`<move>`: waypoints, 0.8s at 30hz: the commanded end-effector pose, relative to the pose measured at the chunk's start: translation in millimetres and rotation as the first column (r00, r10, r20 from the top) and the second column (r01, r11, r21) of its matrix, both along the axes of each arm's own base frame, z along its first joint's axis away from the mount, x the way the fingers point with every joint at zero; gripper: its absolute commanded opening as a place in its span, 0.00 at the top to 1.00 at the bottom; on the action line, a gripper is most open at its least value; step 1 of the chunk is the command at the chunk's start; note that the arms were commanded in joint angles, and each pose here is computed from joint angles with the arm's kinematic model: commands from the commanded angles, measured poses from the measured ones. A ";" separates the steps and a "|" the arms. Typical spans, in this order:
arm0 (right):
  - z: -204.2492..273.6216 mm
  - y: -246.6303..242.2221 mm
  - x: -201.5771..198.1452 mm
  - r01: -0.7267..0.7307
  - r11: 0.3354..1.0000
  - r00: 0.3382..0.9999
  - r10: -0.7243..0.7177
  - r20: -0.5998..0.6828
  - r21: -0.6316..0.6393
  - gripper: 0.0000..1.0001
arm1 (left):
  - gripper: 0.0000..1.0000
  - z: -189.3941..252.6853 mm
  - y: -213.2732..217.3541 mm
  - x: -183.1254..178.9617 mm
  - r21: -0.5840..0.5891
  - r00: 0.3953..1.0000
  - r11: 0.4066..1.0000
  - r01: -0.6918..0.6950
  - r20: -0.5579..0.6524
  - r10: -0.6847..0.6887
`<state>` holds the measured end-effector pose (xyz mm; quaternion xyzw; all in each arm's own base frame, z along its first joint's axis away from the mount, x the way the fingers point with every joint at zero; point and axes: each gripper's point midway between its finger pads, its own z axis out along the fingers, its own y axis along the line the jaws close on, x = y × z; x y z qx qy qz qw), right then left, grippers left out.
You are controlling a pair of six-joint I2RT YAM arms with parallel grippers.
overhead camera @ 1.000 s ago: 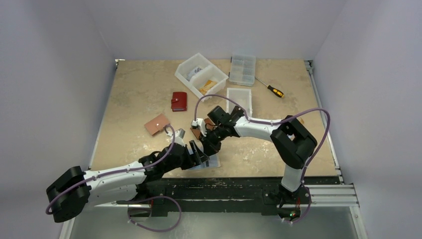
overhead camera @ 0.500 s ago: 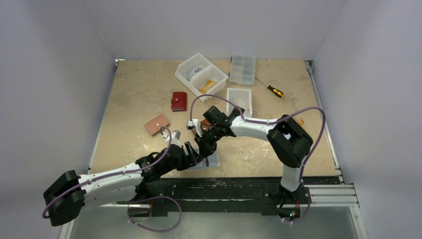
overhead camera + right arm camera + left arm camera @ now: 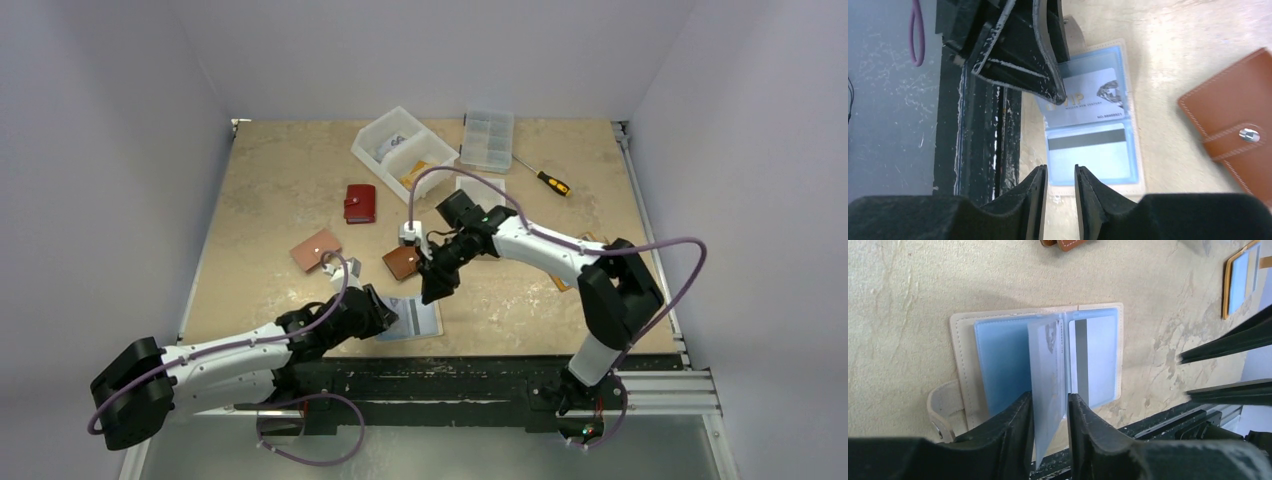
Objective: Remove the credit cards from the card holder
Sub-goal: Remove the credit card from the card holder.
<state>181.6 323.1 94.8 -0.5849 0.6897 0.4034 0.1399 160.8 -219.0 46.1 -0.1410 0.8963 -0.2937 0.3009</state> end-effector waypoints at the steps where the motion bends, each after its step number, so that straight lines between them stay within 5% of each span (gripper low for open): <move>1: 36.9 -19.7 3.9 -0.045 0.991 0.998 0.039 0.049 0.125 0.64 | 0.73 17.5 -4.5 14.7 -0.007 0.998 1.000 -0.018 0.062 0.019; 8: 54.1 -44.3 8.4 -0.021 0.982 0.994 0.000 0.110 0.190 0.55 | 1.00 22.3 -5.0 19.4 0.010 0.994 1.000 0.001 0.110 -0.003; 16: 63.7 -56.9 5.5 -0.007 0.964 0.994 -0.023 0.108 0.266 0.36 | 1.00 38.2 -25.3 21.0 -0.031 0.958 0.988 0.149 0.252 -0.136; 24: 58.2 -59.5 1.6 -0.029 0.963 0.993 -0.004 0.120 0.267 0.28 | 1.00 50.4 -35.8 21.8 -0.028 0.911 0.971 0.238 0.354 -0.213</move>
